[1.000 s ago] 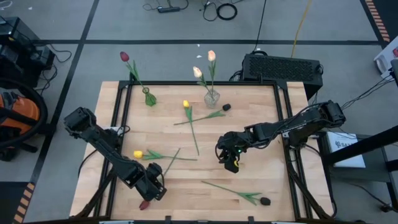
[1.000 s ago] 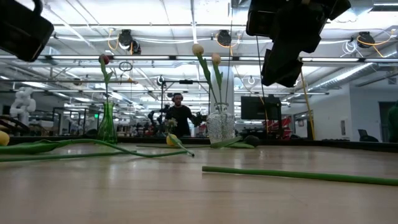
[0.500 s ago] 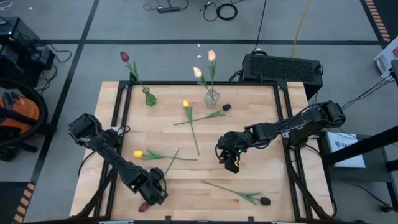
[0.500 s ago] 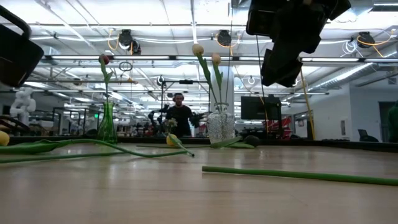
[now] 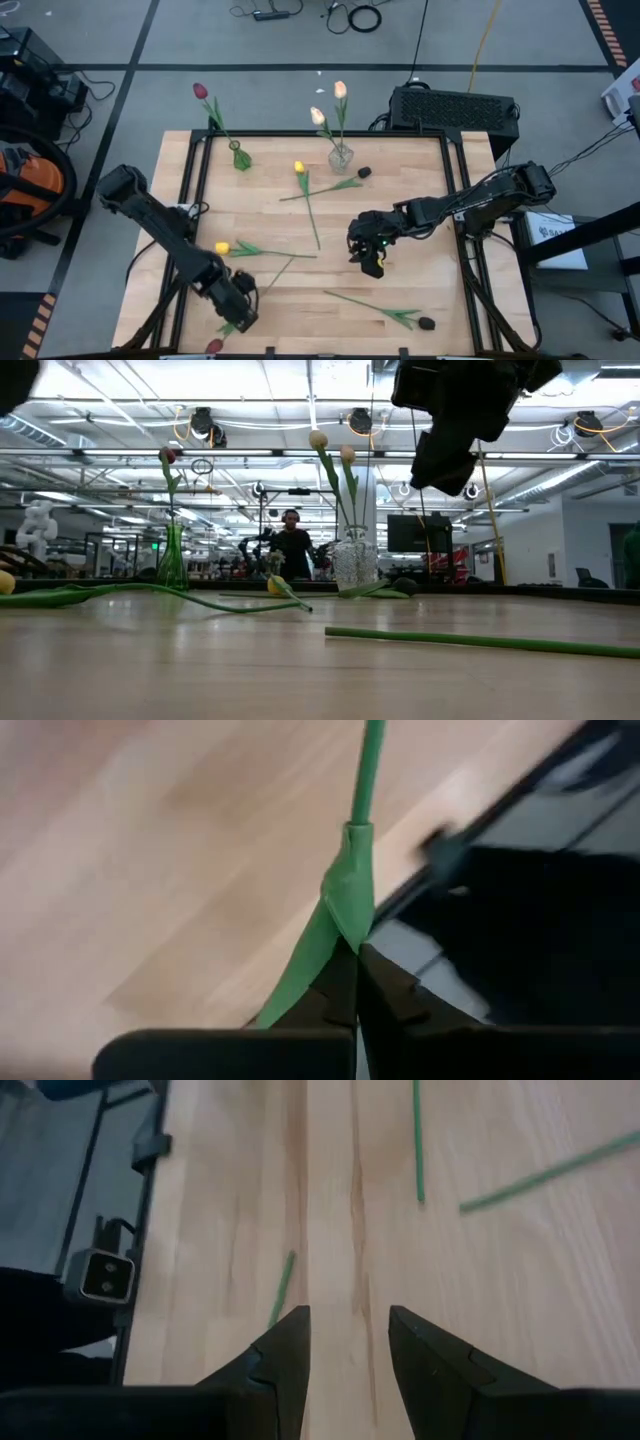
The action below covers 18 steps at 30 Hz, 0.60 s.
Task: Sort flowers into vase by color
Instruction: Put the red tulip into the green vase
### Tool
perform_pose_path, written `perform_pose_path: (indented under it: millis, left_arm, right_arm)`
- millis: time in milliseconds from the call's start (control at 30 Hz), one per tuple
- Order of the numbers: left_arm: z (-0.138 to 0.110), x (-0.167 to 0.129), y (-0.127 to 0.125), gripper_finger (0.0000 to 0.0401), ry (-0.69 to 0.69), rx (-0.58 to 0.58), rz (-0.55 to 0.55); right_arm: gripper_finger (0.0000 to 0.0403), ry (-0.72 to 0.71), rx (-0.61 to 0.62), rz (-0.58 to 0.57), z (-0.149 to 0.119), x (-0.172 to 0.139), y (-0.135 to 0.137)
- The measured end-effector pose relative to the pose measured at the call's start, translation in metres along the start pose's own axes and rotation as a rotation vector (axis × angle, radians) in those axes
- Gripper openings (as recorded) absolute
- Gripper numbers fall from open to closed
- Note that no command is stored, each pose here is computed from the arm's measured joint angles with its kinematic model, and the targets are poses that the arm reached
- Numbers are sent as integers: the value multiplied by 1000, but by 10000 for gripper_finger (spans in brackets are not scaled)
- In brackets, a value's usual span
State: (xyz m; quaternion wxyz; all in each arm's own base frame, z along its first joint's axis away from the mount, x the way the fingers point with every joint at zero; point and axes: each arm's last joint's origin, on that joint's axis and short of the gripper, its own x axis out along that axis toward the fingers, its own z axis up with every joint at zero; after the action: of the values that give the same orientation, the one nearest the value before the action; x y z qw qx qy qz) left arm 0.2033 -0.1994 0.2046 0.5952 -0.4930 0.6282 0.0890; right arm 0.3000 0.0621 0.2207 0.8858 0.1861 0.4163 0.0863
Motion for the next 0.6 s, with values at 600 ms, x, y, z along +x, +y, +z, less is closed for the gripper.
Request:
perform_pose_path:
  millis: [600]
  left_arm:
    - [68,-149,-3,1,-505,-47,-605]
  right_arm:
    - [130,-323,-861,-143,52,-26,54]
